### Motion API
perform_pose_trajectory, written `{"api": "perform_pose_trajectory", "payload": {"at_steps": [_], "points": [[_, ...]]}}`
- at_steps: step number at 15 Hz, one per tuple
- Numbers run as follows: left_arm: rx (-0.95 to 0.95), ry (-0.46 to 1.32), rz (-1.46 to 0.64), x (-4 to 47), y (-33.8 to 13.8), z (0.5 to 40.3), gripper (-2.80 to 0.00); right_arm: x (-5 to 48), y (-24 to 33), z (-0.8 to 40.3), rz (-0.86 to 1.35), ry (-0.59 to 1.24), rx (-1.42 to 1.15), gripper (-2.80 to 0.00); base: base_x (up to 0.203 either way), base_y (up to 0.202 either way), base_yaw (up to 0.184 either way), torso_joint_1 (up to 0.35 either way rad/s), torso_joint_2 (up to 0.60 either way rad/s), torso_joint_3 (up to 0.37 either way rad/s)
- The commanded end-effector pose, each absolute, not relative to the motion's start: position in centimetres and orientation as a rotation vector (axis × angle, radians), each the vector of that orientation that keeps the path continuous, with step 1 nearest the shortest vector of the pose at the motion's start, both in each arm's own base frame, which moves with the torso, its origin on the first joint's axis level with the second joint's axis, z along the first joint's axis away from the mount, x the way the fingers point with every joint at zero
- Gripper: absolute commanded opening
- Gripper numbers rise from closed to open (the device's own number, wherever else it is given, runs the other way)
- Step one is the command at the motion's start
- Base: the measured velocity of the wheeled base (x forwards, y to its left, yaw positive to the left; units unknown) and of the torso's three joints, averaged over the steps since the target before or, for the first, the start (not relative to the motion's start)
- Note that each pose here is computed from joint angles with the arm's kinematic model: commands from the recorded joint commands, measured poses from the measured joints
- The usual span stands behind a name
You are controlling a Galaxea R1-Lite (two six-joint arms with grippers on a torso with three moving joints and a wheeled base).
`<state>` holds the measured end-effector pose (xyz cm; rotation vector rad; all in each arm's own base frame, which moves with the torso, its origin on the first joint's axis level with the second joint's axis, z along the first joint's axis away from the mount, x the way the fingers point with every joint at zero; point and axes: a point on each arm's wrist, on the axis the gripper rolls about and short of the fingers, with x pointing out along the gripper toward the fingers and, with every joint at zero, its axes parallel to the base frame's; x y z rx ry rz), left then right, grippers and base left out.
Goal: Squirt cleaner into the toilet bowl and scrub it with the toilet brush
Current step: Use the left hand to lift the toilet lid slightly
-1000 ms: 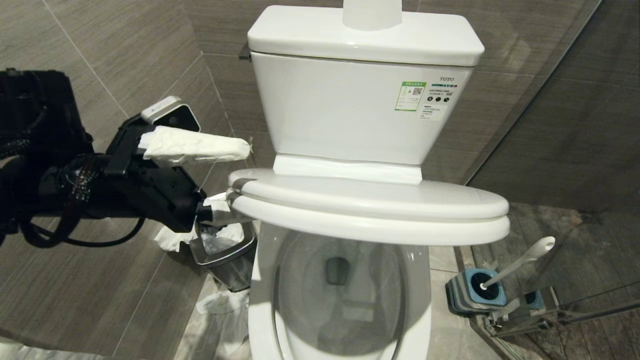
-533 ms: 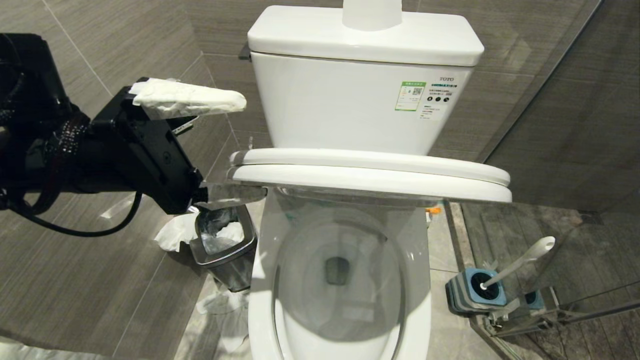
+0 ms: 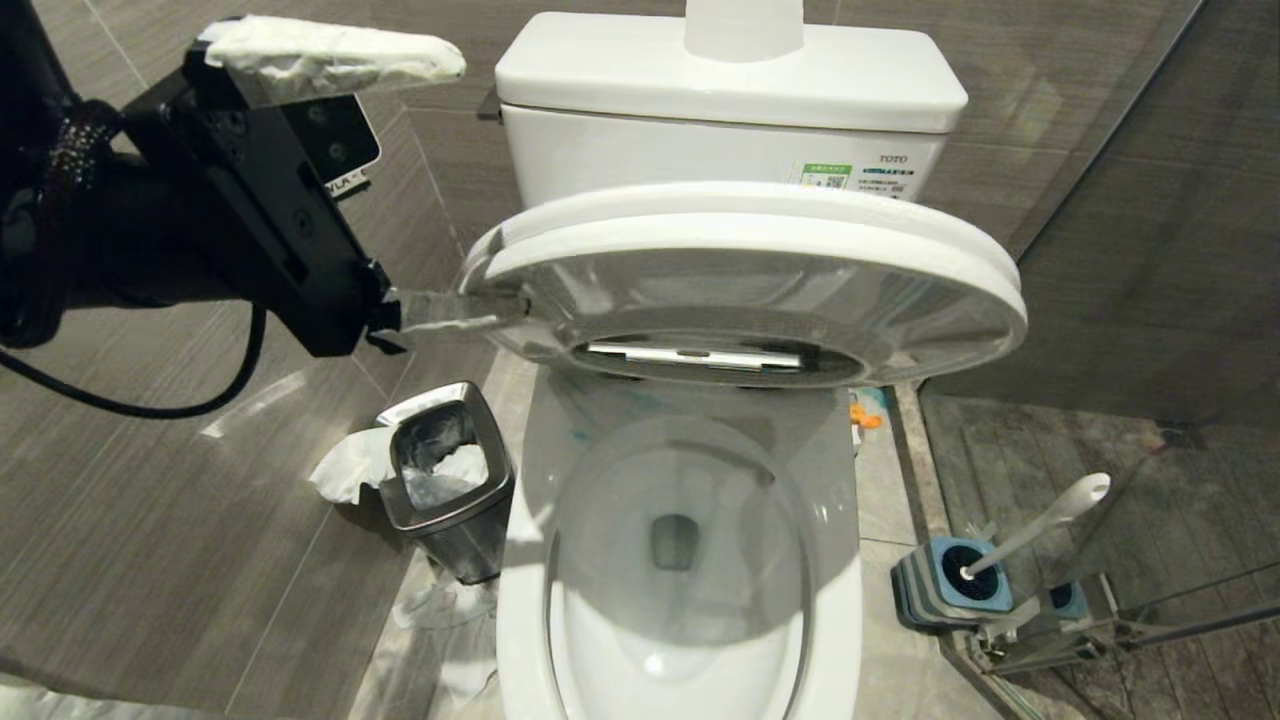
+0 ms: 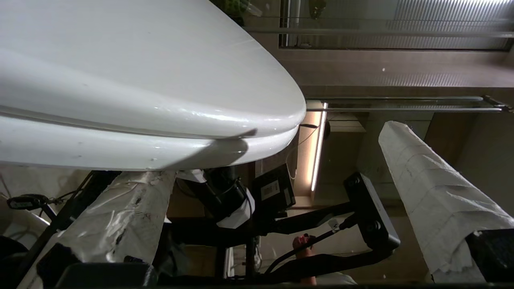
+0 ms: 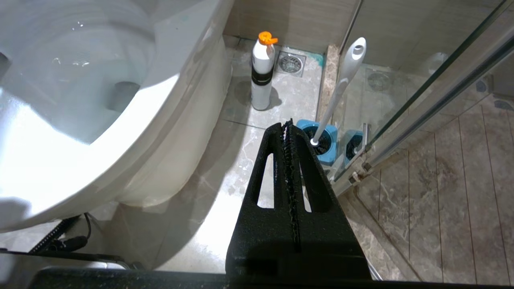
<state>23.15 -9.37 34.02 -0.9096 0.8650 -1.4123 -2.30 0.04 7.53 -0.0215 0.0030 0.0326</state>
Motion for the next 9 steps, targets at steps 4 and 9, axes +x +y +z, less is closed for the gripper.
{"api": "perform_pose_trajectory", "payload": {"at_steps": [4, 9], "points": [[-0.861, 0.732, -1.446, 24.5, -9.8, 34.9, 0.0, -2.3, 0.0, 7.5, 0.034, 0.003, -0.023, -2.8, 0.0, 0.0, 0.0, 0.0, 0.0, 0.0], [-0.79, 0.58, -1.505, 25.2, -10.1, 35.7, 0.0, -2.3, 0.0, 7.5, 0.034, 0.004, -0.023, -2.8, 0.0, 0.0, 0.0, 0.0, 0.0, 0.0]]}}
